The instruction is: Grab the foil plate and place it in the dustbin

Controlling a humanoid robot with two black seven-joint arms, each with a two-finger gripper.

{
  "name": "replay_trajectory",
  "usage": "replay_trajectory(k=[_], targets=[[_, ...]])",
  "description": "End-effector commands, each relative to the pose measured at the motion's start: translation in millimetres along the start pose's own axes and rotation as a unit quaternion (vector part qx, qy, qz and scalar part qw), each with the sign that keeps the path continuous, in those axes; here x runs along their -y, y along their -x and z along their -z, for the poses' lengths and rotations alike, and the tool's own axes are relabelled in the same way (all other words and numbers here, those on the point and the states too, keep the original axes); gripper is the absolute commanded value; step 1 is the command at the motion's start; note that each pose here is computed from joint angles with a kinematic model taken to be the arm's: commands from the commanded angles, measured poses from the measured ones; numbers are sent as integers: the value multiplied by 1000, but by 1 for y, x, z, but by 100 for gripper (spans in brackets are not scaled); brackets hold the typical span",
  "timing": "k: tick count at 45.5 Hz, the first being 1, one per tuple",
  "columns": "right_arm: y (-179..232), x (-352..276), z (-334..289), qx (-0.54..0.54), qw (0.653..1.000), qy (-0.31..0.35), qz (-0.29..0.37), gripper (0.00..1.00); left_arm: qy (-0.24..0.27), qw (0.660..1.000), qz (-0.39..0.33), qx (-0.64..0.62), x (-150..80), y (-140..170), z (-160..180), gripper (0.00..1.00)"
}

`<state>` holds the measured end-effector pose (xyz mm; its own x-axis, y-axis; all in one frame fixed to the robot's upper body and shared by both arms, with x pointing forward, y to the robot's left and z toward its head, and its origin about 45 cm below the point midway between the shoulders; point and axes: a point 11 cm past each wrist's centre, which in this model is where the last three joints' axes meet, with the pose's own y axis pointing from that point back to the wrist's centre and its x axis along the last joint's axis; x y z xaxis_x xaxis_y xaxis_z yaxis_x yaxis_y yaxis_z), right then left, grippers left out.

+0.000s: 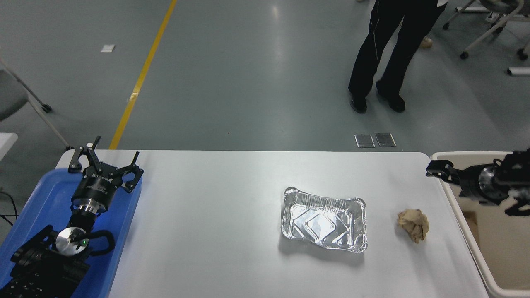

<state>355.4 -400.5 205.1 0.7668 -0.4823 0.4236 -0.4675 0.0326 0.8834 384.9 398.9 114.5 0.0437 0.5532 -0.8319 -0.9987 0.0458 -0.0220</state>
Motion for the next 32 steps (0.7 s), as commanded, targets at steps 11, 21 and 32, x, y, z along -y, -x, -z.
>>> replay_trajectory(k=[11, 21, 32], targets=[[-29, -36, 44, -26, 999, -33, -25, 100, -1, 1000, 0, 0, 0, 0, 0, 99], [-26, -53, 47, -14, 999, -43, 1, 100, 0, 1000, -1, 0, -1, -1, 0, 99], [-29, -118, 104, -57, 991, -98, 78, 100, -1, 1000, -1, 0, -1, -1, 0, 99]])
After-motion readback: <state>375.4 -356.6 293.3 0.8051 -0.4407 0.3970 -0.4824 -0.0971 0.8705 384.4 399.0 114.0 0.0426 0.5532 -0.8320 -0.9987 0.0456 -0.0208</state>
